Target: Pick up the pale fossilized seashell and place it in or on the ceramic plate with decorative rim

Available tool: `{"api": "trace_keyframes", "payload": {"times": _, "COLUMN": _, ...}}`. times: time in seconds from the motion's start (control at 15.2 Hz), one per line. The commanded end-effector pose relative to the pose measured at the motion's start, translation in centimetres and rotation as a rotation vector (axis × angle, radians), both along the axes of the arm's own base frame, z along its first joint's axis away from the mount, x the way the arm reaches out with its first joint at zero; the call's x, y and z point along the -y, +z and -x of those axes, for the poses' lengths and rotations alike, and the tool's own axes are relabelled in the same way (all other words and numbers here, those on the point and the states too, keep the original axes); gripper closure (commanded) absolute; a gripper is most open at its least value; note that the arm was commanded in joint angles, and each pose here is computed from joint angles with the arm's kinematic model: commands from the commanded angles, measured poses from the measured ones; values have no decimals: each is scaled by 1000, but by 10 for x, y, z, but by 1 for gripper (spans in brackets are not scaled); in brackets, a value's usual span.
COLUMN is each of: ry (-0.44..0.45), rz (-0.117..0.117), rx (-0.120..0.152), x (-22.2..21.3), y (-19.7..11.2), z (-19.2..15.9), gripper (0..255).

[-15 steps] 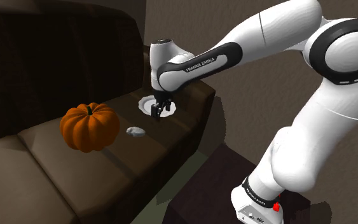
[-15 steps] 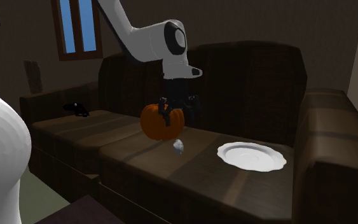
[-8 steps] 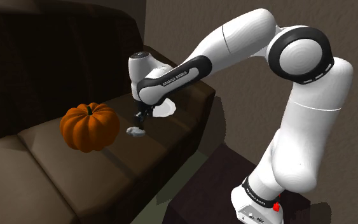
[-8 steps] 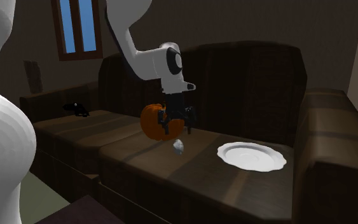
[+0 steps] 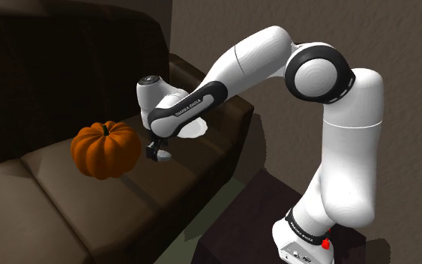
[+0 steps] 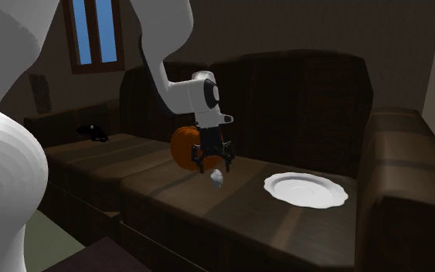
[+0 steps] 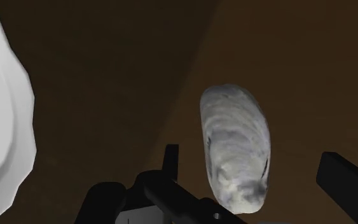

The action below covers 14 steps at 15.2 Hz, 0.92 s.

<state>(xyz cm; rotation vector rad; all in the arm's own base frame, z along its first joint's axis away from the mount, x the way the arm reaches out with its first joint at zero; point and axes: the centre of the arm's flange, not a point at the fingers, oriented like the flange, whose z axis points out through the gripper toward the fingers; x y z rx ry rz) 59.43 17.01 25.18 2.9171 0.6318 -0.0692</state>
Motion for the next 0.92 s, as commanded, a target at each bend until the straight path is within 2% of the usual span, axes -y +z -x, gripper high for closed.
{"api": "trace_keyframes", "payload": {"times": 0.0, "ry": 1, "rz": 0, "rx": 1, "x": 1, "y": -13, "z": -2, "gripper": 0}}
{"api": "trace_keyframes", "payload": {"times": 0.2, "ry": 1, "rz": 0, "rx": 1, "x": 4, "y": -26, "z": -2, "gripper": 0}}
{"api": "trace_keyframes", "payload": {"times": 0.66, "ry": 1, "rz": 0, "rx": 1, "x": 4, "y": -26, "z": -2, "gripper": 0}}
{"api": "trace_keyframes", "payload": {"times": 0.73, "ry": 1, "rz": 0, "rx": 1, "x": 4, "y": -26, "z": -2, "gripper": 255}}
{"api": "trace_keyframes", "payload": {"times": 0.86, "ry": 1, "rz": 0, "rx": 1, "x": 4, "y": -26, "z": -2, "gripper": 255}}
